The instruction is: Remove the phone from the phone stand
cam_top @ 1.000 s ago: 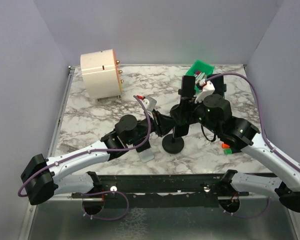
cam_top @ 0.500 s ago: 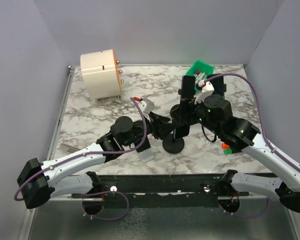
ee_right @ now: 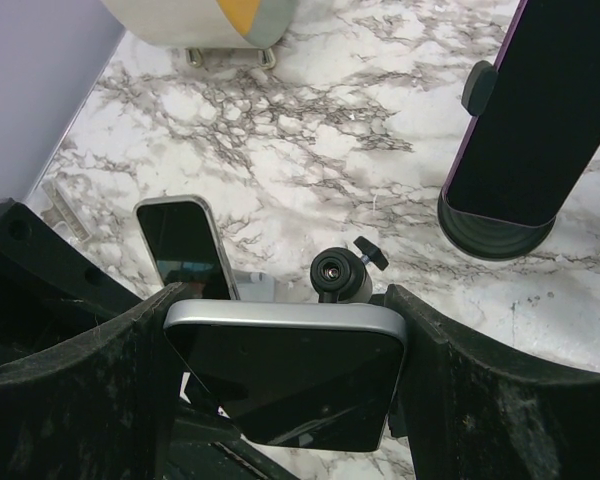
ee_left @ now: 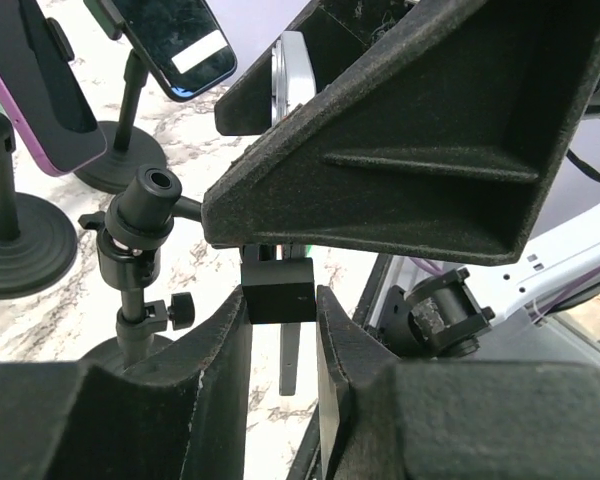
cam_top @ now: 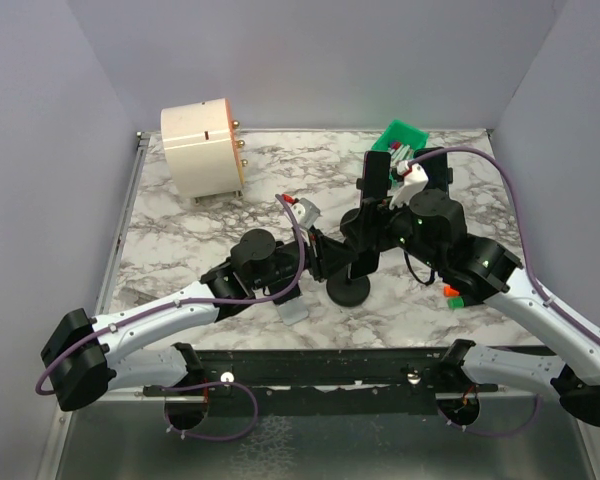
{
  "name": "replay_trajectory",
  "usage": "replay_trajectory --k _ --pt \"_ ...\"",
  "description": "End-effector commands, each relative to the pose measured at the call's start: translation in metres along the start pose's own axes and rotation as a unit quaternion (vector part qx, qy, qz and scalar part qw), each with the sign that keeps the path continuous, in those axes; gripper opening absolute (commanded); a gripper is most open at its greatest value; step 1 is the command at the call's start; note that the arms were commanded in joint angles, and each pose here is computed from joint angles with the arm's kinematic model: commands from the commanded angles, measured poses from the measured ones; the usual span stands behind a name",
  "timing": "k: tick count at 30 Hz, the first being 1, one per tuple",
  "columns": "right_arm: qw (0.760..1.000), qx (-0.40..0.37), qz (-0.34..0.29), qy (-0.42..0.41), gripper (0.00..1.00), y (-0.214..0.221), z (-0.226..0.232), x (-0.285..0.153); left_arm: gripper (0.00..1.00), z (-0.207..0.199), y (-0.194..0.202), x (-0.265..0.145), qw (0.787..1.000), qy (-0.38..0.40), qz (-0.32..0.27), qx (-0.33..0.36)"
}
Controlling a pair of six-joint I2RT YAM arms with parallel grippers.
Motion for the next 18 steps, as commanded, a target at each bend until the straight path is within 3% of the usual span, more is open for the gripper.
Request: replay_trajectory --k 1,3,5,7,14,18 --pt "1.000 -0.001 -0.004 -0.014 0.02 -0.001 0.003 -0.006 0.09 -0.009 -0.015 -0.001 1.000 0.021 -0.019 0.007" --pt "1.000 0.002 -0.004 -0.014 0.25 -0.002 0.003 -0.007 0.01 -0.009 -0.016 0.000 1.000 0.019 -0.022 0.006" --pt "1.000 0.006 -0.006 -0.011 0.50 -0.002 0.002 -0.009 0.00 -0.008 -0.016 0.000 1.000 0.015 -0.023 0.002" --pt "1.000 0.009 -0.010 -0.008 0.67 -0.003 0.000 -0.012 0.00 -0.007 -0.016 0.001 1.000 0.012 -0.025 0.000" --pt "1.000 0.013 -0.017 -0.008 0.97 -0.005 -0.001 -0.021 0.00 -0.004 -0.017 0.003 1.000 0.001 -0.029 -0.011" --pt "1.000 0.012 -0.008 -0.006 1.00 0.000 -0.003 -0.020 0.00 -0.005 -0.019 0.005 0.999 0.002 -0.031 -0.015"
Point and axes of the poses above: each gripper's point midway between its finger pads, its own x axis out along the fingers, its own z axis along the line the jaws close on, y = z × x, the point moved 4 cm from there along -x, back along the fingers, and after that the axes turned 3 degrees about x, right-handed, at the moved point
